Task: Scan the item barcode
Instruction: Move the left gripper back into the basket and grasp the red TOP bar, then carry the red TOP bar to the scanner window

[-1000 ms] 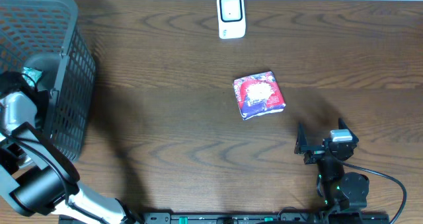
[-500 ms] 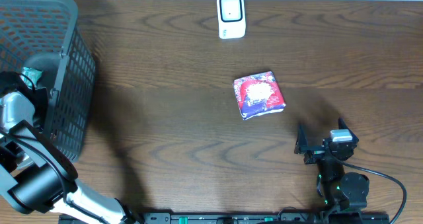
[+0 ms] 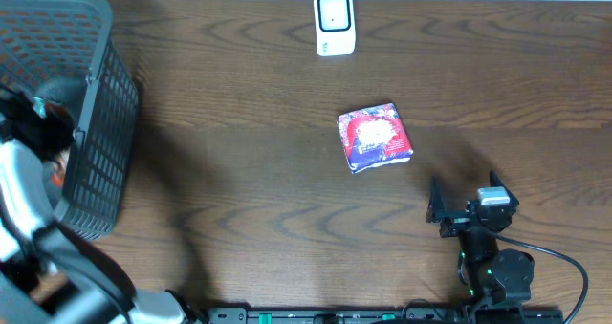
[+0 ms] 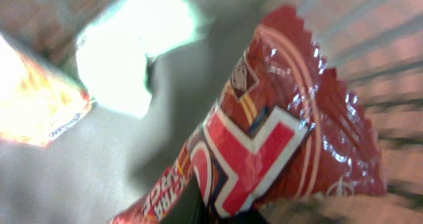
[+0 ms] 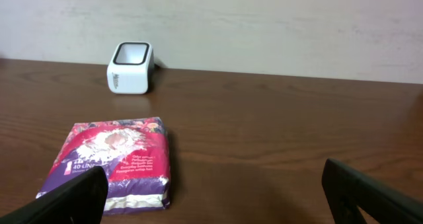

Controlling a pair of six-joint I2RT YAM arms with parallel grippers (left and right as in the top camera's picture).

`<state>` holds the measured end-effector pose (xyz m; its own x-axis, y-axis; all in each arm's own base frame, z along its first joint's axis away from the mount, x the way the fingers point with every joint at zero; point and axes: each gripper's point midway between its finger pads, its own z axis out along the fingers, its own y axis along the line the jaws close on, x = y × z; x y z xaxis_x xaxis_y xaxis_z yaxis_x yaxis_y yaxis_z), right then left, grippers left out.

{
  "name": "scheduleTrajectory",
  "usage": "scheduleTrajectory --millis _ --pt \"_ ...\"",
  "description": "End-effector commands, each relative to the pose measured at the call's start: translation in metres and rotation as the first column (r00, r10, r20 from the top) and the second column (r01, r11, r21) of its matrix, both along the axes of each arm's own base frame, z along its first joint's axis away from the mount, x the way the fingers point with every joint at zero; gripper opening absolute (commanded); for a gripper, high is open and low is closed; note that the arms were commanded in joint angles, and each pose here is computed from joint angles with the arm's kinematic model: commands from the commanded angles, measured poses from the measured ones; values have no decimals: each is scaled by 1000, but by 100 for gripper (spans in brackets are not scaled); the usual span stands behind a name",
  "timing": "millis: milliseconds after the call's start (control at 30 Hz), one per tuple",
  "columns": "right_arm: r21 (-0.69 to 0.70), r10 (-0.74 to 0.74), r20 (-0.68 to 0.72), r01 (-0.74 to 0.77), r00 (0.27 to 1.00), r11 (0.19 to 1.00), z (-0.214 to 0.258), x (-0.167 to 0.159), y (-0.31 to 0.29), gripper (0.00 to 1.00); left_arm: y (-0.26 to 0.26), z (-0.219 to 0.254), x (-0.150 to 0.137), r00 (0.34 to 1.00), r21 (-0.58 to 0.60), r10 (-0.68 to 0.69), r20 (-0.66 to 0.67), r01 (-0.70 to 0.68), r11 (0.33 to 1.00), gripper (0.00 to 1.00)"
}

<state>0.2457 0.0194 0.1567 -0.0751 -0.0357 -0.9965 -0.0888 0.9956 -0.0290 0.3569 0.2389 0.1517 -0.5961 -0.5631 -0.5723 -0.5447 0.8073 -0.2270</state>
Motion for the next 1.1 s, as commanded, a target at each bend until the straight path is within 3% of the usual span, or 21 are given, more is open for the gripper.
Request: scheduleTrajectory --millis 0,167,400,567,900,1067 --pt "-8 -1 -2 1 1000 1000 -1 0 0 99 -24 98 23 947 -61 -12 321 33 998 7" --pt "-8 -1 -2 1 1000 1000 -1 0 0 99 -48 189 19 825 9 -79 560 89 996 7" --pt "-8 -1 -1 1 1000 1000 -1 0 0 99 -80 250 15 709 -3 -74 701 106 994 7" --pt "-8 -1 -1 1 1000 1000 -1 0 0 99 -138 277 26 618 48 -211 757 270 962 7" --pt "-8 -1 -2 0 1000 1000 -1 0 0 99 -274 276 41 510 49 -408 757 579 814 7" --pt "-8 -1 -2 1 1000 1000 -1 0 0 99 -336 247 44 522 -18 -477 707 688 726 7"
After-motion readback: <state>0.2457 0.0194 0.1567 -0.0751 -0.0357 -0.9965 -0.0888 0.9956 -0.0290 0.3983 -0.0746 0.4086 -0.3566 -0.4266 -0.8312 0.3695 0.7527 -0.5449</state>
